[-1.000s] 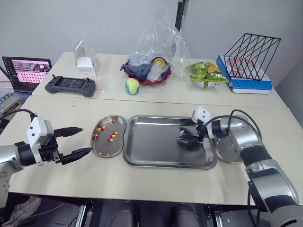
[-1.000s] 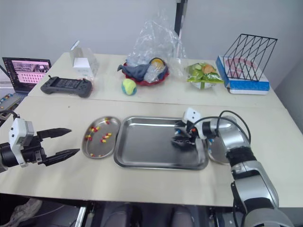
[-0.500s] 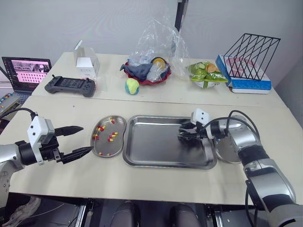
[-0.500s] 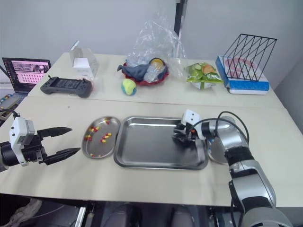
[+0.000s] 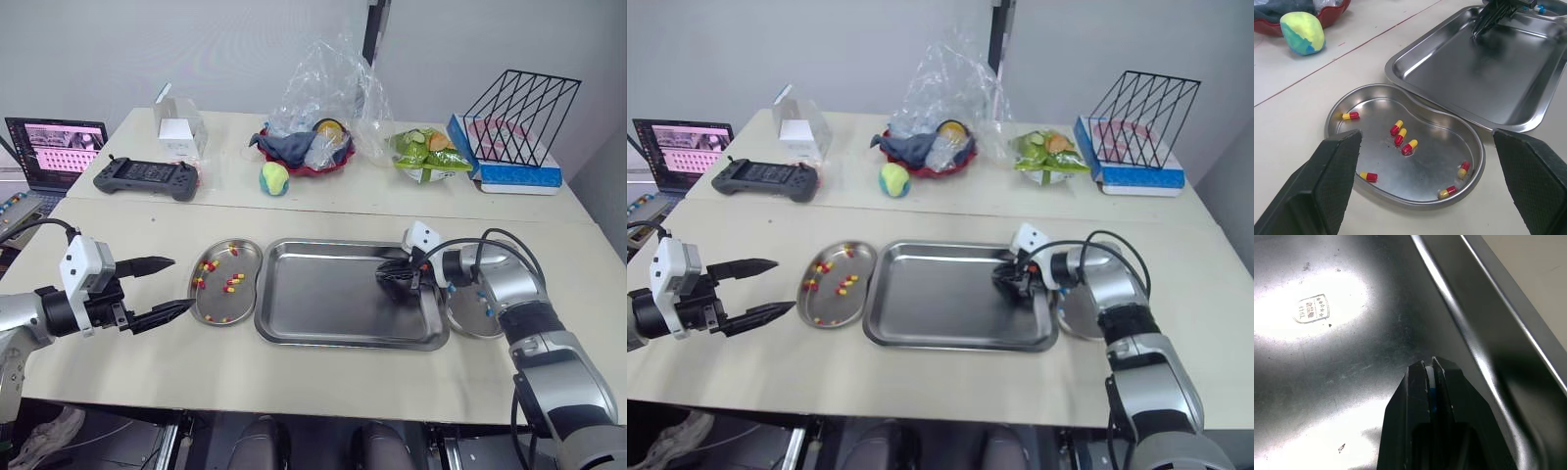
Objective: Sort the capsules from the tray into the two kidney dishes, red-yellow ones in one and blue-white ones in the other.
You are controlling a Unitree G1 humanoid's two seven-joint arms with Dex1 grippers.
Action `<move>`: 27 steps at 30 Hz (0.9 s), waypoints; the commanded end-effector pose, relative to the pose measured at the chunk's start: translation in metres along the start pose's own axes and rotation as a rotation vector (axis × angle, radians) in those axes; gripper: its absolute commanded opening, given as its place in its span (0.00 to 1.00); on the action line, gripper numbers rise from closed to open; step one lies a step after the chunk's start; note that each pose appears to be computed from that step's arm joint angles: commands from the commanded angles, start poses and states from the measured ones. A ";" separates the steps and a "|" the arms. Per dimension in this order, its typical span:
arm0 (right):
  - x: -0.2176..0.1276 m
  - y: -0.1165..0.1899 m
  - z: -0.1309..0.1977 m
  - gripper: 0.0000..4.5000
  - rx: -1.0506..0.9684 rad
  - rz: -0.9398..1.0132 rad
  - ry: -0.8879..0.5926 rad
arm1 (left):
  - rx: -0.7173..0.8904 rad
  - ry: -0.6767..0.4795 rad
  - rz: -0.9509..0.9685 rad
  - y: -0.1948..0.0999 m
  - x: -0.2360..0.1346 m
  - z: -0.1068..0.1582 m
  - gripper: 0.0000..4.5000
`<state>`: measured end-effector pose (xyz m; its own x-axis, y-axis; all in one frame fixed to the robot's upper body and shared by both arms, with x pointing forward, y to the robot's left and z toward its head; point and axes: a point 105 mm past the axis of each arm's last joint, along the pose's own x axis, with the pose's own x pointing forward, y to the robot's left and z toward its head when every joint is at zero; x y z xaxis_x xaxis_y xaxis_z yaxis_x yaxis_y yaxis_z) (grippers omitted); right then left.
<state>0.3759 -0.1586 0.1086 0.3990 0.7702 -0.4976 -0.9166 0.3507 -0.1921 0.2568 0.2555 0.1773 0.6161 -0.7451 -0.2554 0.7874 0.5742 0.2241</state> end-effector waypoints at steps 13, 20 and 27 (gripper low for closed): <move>-0.140 -0.020 0.003 0.00 0.119 -0.308 -0.072 | 0.019 -0.041 -0.028 0.009 0.006 0.012 1.00; -0.144 0.001 -0.027 0.00 0.197 -0.333 0.025 | 0.027 -0.038 -0.036 0.017 0.012 0.009 1.00; -0.149 0.006 -0.027 0.38 0.215 -0.368 0.039 | 0.024 -0.037 -0.021 0.022 0.012 0.008 1.00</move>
<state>0.3112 -0.2805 0.1394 0.6576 0.5678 -0.4952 -0.7038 0.6975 -0.1348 0.2803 0.2566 0.1774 0.5919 -0.7705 -0.2366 0.8057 0.5564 0.2032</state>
